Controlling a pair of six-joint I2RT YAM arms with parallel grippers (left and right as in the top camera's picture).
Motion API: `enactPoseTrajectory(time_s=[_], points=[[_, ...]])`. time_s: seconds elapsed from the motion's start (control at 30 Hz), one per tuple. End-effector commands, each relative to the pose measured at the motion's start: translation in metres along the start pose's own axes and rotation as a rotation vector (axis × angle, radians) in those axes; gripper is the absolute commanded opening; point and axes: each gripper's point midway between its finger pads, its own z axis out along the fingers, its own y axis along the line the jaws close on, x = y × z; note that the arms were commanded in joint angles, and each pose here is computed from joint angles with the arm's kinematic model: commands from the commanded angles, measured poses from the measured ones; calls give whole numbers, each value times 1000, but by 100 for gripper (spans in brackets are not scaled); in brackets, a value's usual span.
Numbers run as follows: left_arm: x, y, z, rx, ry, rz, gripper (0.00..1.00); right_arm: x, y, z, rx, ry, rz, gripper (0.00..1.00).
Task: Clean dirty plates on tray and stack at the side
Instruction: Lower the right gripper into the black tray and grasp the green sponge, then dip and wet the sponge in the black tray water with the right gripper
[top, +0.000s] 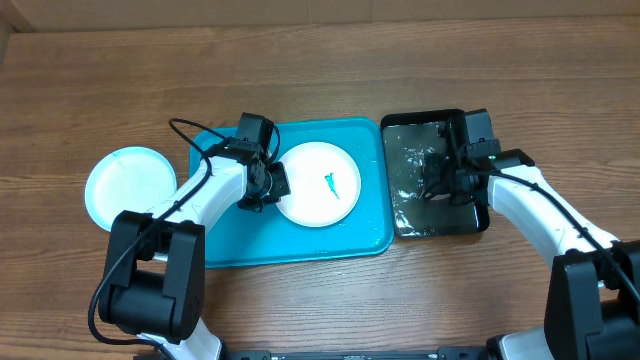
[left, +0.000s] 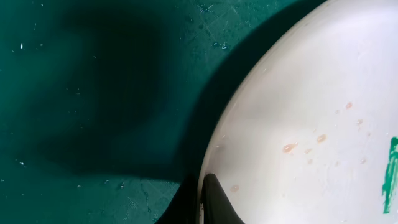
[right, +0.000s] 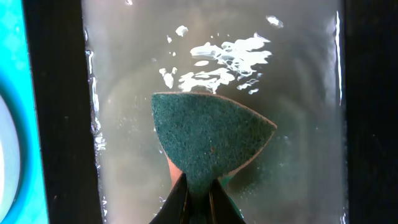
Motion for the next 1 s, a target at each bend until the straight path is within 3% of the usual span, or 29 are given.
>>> enactPoseTrajectory(time_s=[0.0, 0.43, 0.6, 0.8, 0.9, 0.97], points=[[8, 11, 7, -49, 28, 1, 4, -32, 12, -26, -22, -82, -45, 4], [8, 13, 7, -51, 30, -4, 4, 9, 4, -4, -12, 45, -35, 4], [8, 13, 7, -51, 30, -4, 16, 4, 4, -2, -17, 21, -37, 4], [8, 13, 7, -50, 30, -4, 20, 0, 6, -4, -20, 10, -42, 4], [8, 13, 7, -50, 29, -4, 11, -2, 6, -5, -20, 6, -42, 4], [7, 12, 7, -48, 25, -4, 12, -2, 6, -5, -21, 5, -42, 4]])
